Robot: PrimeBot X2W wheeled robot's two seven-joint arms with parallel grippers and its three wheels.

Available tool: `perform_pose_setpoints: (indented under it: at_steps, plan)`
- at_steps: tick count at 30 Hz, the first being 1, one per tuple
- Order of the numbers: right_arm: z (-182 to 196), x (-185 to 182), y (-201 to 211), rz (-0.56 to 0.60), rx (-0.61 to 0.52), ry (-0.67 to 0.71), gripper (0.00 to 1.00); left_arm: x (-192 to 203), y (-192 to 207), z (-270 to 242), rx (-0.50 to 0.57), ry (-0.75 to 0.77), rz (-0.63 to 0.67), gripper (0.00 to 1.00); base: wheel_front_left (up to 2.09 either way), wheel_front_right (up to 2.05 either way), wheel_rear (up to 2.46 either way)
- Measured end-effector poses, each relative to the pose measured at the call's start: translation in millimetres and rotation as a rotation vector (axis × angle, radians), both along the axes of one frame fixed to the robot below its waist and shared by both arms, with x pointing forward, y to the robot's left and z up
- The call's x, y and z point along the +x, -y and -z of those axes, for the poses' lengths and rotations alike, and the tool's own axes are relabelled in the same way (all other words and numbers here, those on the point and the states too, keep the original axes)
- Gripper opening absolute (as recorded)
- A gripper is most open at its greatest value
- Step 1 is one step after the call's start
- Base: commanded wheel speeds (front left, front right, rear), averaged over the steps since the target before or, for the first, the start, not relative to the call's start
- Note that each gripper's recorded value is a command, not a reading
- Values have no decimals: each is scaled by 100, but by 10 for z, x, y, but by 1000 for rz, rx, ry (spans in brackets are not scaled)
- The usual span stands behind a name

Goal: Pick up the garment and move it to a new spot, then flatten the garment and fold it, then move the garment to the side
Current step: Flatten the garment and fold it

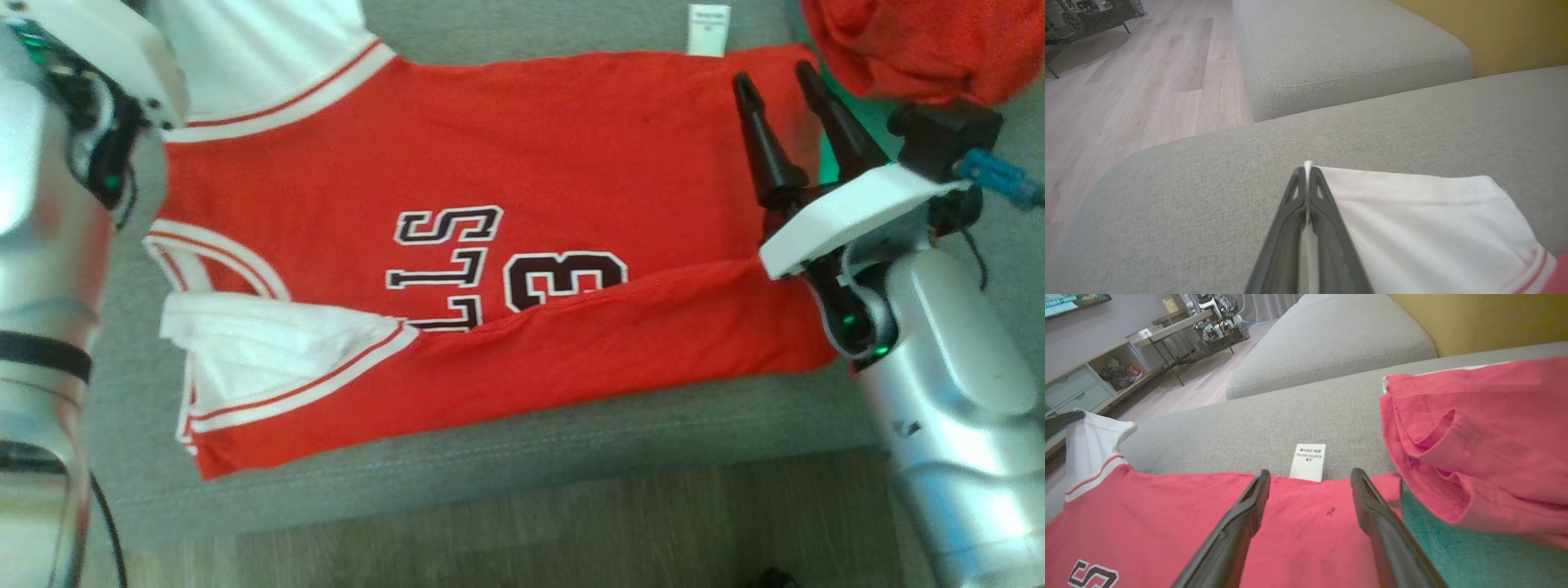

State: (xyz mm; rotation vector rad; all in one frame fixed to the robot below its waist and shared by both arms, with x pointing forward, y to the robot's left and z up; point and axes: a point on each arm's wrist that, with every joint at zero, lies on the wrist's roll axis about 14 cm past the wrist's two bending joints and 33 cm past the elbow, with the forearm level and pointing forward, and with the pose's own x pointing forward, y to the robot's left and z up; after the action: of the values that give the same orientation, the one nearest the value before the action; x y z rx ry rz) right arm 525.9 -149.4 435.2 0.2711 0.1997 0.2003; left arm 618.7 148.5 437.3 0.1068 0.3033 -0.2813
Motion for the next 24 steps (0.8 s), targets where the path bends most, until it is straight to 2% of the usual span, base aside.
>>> perform_pose_setpoints:
  at_steps: [8,24]
  plan:
    - [243,113,88,-15,-35,-145,100,-221,-25,-171,-14,61,12,0,0,0,0]
    - [469,260,240,-23,-147,-252,100,-318,-6,-247,-20,86,32,0,0,0,0]
